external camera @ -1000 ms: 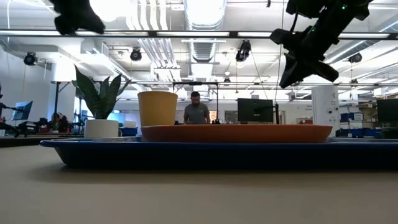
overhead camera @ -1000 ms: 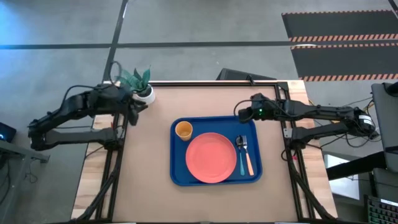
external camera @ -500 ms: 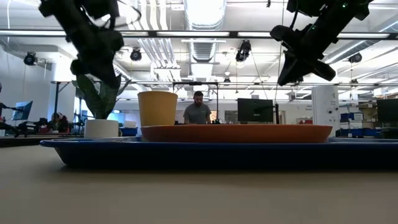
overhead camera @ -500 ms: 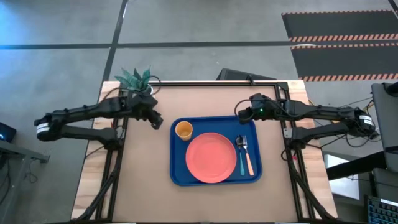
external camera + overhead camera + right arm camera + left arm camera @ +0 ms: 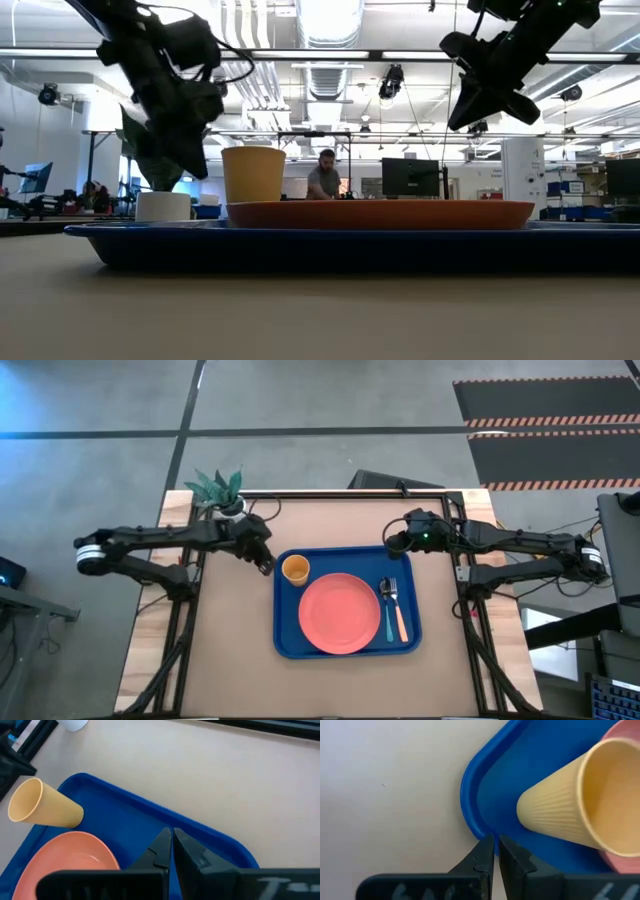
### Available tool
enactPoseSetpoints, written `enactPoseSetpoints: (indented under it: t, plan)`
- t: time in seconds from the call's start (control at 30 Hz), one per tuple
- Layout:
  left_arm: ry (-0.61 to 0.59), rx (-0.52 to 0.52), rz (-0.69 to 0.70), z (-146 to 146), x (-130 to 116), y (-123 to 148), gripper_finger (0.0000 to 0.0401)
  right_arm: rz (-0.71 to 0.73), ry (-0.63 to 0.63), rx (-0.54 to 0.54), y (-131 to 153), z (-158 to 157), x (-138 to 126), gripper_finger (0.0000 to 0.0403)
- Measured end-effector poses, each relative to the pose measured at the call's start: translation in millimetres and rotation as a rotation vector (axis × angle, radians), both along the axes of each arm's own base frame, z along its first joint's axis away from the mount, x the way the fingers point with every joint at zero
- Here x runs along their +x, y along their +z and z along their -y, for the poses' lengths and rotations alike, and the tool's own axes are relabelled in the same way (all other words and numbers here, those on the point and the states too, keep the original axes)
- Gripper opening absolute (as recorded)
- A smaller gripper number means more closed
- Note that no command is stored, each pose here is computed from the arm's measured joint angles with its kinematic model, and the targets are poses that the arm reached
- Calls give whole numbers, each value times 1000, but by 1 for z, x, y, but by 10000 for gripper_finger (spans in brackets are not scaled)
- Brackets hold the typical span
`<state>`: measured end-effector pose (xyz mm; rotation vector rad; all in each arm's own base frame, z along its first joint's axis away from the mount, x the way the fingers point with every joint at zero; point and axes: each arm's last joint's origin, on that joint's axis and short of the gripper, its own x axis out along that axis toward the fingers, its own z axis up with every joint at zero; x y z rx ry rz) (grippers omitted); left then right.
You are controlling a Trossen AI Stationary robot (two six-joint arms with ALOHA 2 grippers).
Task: Pick and place plate/cup/fork/spoon on tray
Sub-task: Adjust the blue tray
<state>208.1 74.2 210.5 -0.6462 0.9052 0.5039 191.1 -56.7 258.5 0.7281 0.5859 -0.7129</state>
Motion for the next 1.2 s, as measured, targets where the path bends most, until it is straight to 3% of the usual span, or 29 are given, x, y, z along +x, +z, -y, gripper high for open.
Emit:
enactPoseSetpoints:
  t: [0.33, 0.63, 1.0, 1.2]
  plan:
    - [44, 11, -93, -7, 8, -18, 7, -9, 53, -18, 1, -1, -1, 8]
    - [50, 29, -67, -11, 14, -21, 15, -13, 71, -36, 2, -1, -2, 8]
    - [52, 33, -55, -12, 17, -23, 158, -18, 89, -53, 3, -1, -2, 8]
    - [54, 33, -53, -14, 22, -28, 188, -19, 91, -55, 3, -1, -2, 8]
